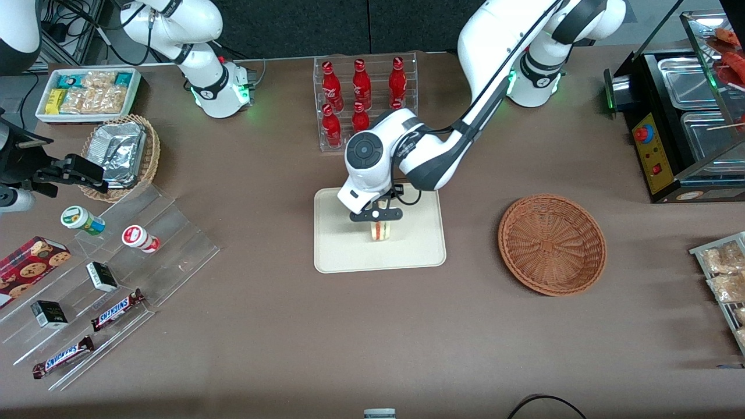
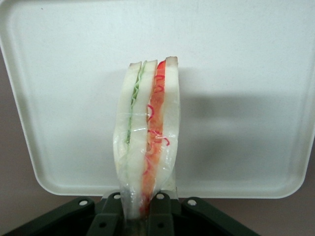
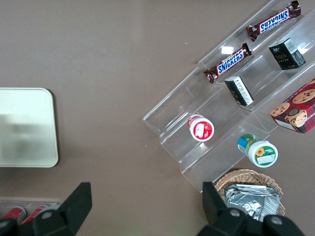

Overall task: Place sandwich from basket to tray
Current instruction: 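Lower the sandwich onto the tray and open the left gripper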

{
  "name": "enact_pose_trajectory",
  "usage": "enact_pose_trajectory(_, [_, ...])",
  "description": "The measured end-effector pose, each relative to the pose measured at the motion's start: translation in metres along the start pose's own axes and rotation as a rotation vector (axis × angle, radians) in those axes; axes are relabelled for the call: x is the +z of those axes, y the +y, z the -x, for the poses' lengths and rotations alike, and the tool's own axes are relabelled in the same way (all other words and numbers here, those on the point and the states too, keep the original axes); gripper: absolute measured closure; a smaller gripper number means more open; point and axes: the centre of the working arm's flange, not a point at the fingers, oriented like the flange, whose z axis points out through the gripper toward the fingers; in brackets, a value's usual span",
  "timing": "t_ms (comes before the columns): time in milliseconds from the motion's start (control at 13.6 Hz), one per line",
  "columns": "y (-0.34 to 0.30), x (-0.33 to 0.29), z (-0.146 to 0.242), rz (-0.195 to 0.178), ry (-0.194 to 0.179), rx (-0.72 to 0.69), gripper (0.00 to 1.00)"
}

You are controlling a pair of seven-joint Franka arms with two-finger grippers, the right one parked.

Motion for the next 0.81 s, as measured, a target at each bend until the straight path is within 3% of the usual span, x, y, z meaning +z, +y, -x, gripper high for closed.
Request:
enact_pose_trajectory(441, [0.004, 0.021, -0.006, 0.001, 0.013, -0.021, 0.85])
enact_pose_trajectory(588, [0.005, 0.029, -0.009, -0.001, 0.033, -0.013, 0.85])
enact_pose_trajectory(735, [0.005, 0.04, -0.011, -0.015, 0.045, -0.005, 0.82])
enact_pose_trajectory(809, [0.006, 0.044, -0.011, -0.017, 0.045, -0.002, 0.76])
